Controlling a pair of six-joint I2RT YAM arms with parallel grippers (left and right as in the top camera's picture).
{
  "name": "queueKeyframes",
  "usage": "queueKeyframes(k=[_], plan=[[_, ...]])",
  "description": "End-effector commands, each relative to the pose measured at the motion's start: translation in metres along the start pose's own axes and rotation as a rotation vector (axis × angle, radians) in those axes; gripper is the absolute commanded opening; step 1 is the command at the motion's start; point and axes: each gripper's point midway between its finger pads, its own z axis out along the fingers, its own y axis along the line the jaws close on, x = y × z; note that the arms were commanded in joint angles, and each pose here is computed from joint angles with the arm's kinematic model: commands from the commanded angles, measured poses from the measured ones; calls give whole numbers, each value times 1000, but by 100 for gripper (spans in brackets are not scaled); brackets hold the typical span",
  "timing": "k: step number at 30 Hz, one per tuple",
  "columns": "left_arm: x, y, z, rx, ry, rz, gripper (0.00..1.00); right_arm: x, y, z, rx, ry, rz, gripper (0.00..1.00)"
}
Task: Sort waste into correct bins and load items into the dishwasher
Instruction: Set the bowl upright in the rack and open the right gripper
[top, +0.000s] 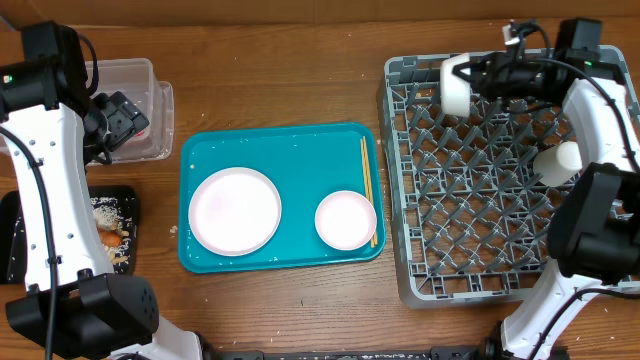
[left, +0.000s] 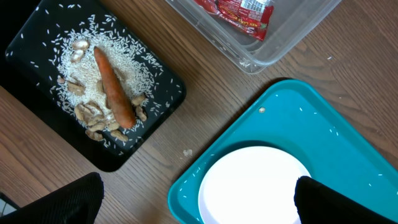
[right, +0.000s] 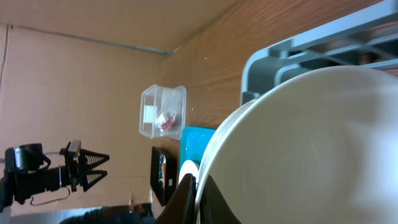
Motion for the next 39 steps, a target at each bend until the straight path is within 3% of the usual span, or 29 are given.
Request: queueKeyframes(k=[1,9,16,22,27,39], plan=[[-3,1,-9,12,-26,-2,100,-4,-9,-6,7,-16,15,4],[-3,1,-9,12,-26,-2,100,-6,-13,-12,16,-28,54,4],[-3,1,-9,12,-26,-2,100,-6,15,-14,-142,-2,26,4],[-3,1,-9,12,-26,-2,100,-4,12,-12,-136,2,58,4],[-3,1,-9,12,-26,-2,100,2,-20,-8,-1,-14,123,4],[-3,1,-9,12,-26,-2,100,6,-32,-6,19,-19,129,4]])
